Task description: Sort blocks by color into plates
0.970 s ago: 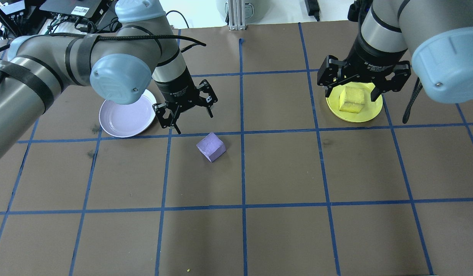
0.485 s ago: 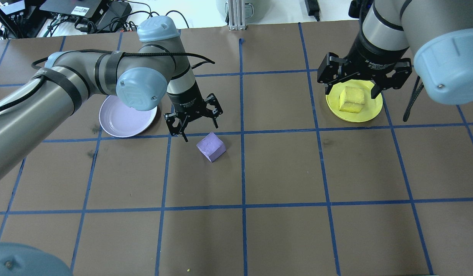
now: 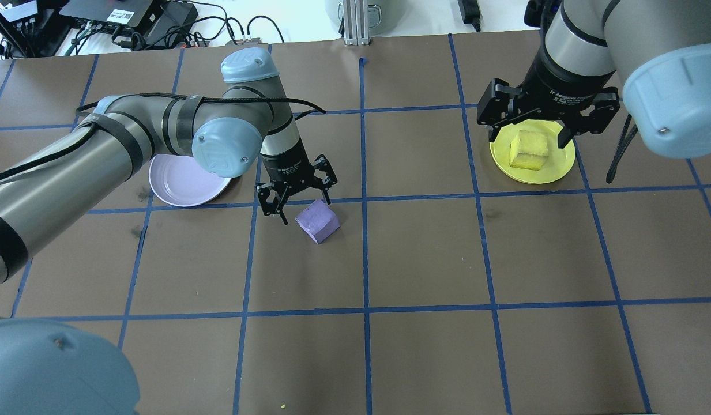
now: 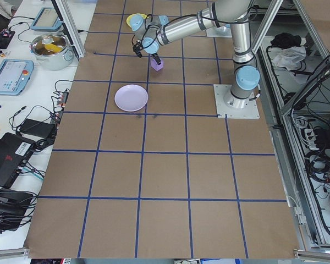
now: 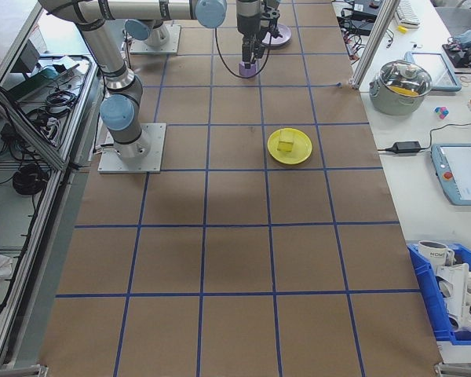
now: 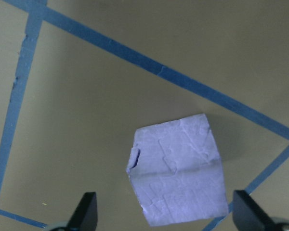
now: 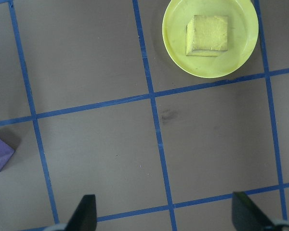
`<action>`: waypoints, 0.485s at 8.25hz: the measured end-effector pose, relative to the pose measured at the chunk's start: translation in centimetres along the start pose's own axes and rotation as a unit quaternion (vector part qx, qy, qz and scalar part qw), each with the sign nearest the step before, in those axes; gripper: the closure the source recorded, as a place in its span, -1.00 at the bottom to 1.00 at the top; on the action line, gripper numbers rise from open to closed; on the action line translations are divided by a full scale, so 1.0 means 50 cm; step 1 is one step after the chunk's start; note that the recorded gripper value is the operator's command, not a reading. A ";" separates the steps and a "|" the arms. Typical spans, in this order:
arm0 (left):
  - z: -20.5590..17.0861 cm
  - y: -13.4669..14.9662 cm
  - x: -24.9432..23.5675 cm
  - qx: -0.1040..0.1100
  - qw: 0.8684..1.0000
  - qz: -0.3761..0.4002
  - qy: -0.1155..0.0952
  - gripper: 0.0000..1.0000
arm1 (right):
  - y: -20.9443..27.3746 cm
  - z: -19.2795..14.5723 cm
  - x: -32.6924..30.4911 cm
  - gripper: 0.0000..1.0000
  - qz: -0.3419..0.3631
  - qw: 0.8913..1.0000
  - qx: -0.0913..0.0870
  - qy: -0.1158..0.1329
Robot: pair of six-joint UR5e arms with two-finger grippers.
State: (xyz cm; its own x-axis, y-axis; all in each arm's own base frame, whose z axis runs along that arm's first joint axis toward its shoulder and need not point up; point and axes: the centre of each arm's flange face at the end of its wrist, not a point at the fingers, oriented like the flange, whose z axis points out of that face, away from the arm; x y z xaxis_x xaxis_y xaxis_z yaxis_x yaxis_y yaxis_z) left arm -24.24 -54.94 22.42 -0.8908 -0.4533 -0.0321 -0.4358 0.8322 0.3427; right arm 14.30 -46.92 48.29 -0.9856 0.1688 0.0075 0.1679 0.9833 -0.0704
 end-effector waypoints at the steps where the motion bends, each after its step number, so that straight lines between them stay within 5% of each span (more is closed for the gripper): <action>1: 0.012 -0.009 0.003 -0.002 1.000 -0.016 -0.001 -1.00 | 0.000 0.000 0.000 -1.00 0.000 1.000 0.000 0.001; 4: 0.043 -0.022 0.010 -0.021 0.999 -0.048 0.004 -1.00 | 0.001 -0.001 0.001 -1.00 0.000 1.000 0.001 0.002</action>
State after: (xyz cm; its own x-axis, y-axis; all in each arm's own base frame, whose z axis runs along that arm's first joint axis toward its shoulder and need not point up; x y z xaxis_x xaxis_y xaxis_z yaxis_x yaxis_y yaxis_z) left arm -24.49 -55.42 20.00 -0.8435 -0.5338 -0.0593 -0.5140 0.7704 0.3771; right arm 14.26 -46.85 48.36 -0.9855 0.1691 0.0108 0.1679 0.9832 -0.0717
